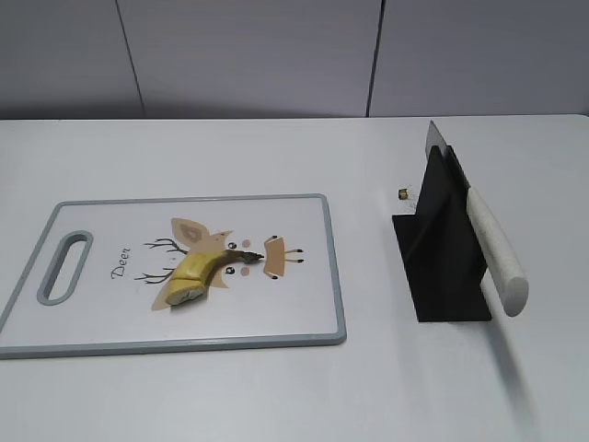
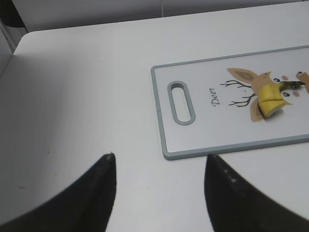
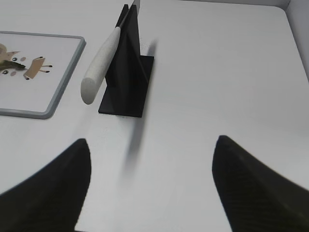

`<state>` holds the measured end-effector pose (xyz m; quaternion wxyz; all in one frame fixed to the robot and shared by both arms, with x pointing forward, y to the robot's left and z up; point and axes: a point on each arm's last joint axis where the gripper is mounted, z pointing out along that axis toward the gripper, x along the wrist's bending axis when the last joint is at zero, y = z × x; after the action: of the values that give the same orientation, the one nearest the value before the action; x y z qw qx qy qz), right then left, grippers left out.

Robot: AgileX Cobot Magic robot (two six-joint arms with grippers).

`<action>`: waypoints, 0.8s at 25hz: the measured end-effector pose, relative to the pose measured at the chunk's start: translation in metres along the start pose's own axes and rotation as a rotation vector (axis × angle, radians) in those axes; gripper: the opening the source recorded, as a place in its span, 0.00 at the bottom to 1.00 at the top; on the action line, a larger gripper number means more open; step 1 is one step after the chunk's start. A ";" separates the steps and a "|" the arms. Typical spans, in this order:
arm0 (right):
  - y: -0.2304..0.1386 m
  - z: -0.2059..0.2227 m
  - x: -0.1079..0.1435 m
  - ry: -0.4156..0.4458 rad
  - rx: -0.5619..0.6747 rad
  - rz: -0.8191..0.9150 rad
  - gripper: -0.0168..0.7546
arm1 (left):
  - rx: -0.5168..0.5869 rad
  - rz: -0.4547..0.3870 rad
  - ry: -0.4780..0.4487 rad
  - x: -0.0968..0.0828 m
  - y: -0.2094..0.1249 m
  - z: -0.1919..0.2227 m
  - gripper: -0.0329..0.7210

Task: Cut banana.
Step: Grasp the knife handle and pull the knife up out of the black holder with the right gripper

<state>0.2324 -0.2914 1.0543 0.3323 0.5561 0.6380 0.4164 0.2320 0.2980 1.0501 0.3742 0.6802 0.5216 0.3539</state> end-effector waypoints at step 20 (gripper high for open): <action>0.000 0.000 0.000 0.000 0.000 0.000 0.79 | 0.000 0.000 0.000 0.000 0.000 0.000 0.79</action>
<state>0.2324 -0.2914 1.0543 0.3323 0.5561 0.6380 0.4164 0.2320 0.2980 1.0501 0.3742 0.6802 0.5216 0.3539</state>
